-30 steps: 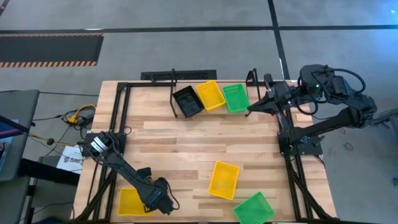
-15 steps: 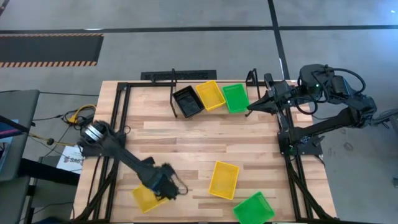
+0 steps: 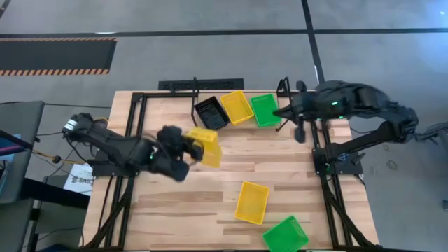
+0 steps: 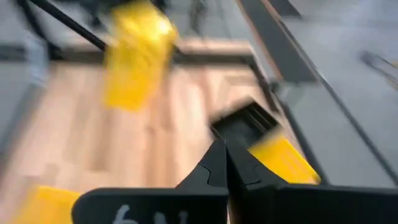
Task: Stack baskets on shelf by color
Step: Stack the left yellow bin on top of the yellow bin on the shelf
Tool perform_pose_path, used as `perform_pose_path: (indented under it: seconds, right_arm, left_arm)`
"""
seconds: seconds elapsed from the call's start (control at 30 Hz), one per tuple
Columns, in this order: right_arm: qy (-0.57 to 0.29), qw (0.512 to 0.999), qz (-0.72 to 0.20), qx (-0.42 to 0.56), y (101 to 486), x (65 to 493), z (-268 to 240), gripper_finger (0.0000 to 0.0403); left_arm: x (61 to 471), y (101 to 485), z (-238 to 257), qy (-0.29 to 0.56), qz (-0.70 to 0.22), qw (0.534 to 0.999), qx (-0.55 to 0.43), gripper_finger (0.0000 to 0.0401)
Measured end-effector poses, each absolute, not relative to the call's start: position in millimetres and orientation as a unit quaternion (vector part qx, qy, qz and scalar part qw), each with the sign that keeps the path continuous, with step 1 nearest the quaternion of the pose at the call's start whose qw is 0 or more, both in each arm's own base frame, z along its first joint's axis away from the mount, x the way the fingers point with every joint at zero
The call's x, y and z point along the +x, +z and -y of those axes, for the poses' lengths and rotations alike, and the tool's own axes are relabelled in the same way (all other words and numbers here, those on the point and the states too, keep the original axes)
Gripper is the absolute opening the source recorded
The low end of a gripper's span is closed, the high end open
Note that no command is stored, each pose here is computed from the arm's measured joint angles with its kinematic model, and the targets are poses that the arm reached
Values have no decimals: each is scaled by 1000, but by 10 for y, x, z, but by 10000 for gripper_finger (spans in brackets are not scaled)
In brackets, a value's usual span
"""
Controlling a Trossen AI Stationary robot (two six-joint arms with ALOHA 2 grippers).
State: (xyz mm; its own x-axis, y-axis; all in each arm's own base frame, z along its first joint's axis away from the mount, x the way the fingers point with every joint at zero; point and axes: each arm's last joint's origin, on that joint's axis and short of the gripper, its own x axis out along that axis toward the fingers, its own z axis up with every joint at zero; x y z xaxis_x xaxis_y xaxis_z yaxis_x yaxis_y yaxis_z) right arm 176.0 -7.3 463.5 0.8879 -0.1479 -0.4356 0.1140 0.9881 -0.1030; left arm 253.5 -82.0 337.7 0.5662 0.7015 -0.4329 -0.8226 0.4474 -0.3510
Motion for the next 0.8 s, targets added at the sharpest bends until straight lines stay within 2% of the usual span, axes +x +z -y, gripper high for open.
perform_pose_path:
  seconds: [0.1, 0.2, 0.57, 0.8]
  right_arm:
    - [-135, 952, -268, -52, 4524, 1898, 114, 3]
    - [-158, 940, -297, -58, 4431, 2046, 132, 2]
    - [-154, 949, -264, -74, 4214, 2819, 91, 16]
    - [-231, 931, -247, -136, 4108, 3082, -118, 49]
  left_arm:
    - [2641, 3481, 643, 456, -91, 848, -254, 0]
    - [2769, 3550, 455, 462, -78, 853, -230, 0]
    - [3013, 3590, -224, 519, -62, 832, -185, 0]
    - [3094, 3495, -622, 515, -84, 824, -222, 0]
